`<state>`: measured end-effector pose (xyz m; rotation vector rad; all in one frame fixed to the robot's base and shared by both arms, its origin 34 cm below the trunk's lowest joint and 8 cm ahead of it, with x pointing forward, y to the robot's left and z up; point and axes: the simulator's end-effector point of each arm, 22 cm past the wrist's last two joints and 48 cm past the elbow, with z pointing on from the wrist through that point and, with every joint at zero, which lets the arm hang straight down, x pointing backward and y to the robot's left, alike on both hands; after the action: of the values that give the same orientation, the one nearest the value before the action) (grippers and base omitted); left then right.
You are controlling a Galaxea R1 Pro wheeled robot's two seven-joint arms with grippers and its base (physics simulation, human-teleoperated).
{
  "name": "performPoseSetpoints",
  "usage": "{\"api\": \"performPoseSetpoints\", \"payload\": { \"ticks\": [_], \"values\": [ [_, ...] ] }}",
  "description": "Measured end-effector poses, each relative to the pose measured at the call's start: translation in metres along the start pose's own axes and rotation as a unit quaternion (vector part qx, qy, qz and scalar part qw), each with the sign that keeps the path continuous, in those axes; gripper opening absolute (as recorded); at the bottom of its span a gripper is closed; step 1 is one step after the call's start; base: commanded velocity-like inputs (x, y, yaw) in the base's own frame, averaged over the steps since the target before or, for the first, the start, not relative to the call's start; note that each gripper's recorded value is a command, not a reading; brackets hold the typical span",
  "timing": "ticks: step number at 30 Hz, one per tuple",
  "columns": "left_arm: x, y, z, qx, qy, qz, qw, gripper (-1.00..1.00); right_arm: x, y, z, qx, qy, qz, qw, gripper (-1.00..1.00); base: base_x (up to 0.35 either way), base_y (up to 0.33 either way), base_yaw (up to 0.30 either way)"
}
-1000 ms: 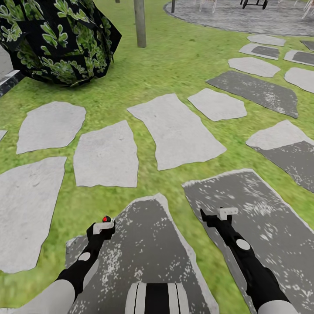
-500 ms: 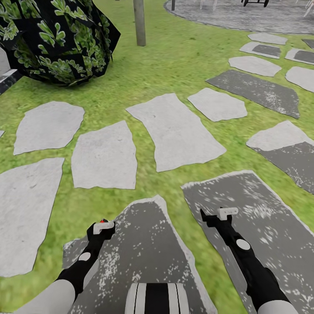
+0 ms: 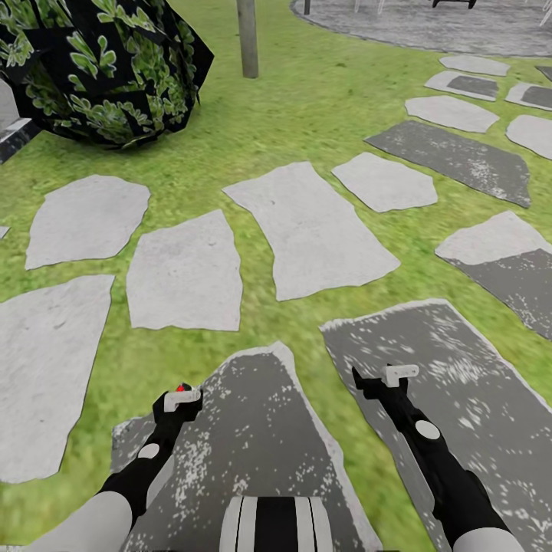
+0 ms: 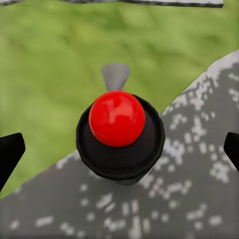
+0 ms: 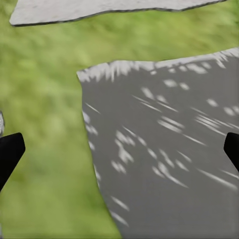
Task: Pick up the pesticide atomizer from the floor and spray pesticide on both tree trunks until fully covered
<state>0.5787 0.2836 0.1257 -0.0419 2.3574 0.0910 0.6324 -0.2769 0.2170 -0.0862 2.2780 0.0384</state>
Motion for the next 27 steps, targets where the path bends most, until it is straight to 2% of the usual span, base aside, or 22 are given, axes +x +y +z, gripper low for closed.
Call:
{"api": "performPoseSetpoints", "payload": {
  "ticks": [27],
  "values": [
    [0.0056,0.0000,0.0007,0.000,0.005,0.000,1.0000,1.00,0.0056,0.0002,0.0012,0.000,0.005,0.000,1.0000,1.00,0.010,0.000,0.000]
  ]
}}
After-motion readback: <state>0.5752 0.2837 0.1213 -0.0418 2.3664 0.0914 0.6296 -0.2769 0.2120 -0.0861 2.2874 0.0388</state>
